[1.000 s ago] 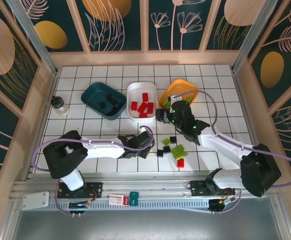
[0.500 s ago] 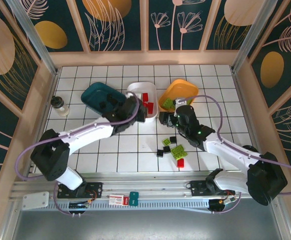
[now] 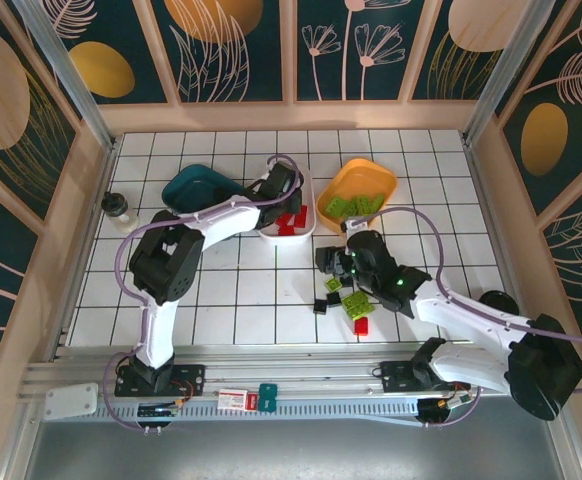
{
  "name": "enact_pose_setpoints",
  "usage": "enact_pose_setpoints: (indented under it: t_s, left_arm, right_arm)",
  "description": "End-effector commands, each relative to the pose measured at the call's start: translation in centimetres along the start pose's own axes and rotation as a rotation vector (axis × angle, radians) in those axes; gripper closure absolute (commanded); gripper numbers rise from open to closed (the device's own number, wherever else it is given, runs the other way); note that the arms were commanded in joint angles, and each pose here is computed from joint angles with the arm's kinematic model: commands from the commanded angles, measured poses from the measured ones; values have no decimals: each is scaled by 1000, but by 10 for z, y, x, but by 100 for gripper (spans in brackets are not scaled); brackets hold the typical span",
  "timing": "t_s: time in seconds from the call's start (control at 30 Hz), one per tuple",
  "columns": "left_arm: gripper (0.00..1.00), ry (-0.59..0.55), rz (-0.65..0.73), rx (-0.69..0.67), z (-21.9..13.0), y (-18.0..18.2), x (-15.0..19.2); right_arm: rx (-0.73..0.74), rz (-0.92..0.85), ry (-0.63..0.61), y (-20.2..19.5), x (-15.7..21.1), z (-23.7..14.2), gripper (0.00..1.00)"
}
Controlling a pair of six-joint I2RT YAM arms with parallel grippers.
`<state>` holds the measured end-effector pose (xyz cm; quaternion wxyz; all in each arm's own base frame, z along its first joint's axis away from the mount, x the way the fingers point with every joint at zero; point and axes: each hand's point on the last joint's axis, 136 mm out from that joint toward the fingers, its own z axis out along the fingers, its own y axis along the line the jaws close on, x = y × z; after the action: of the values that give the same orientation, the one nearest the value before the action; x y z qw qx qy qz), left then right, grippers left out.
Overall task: Sort the legos into containers by color
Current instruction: Place the lego in the container, then pick up the lego from the bottom-center of the table.
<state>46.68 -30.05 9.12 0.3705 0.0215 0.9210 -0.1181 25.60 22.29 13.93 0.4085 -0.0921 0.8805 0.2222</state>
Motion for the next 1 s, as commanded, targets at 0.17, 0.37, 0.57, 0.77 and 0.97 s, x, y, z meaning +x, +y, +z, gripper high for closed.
enact_pose_setpoints:
  t_s: [0.17,0.37,0.57,0.77,0.97]
  left_arm:
    - [34,-72,-41,122,-38,-22,-42]
    - [12,-127,-92,270,-107,-26,-34]
    - [1,-140,-108,306,-154,-11,9]
    - [1,-124,-138,304,-177,14,47]
    - [1,-134,-154,278,-192,33,61]
  right_arm:
    - [-35,10,190,16,65,-8,33]
    - [-28,5,304,27,109,-14,35]
    - [5,7,396,26,142,-18,36]
    - [63,-6,416,22,148,-10,38]
    - [127,-44,403,22,142,6,41]
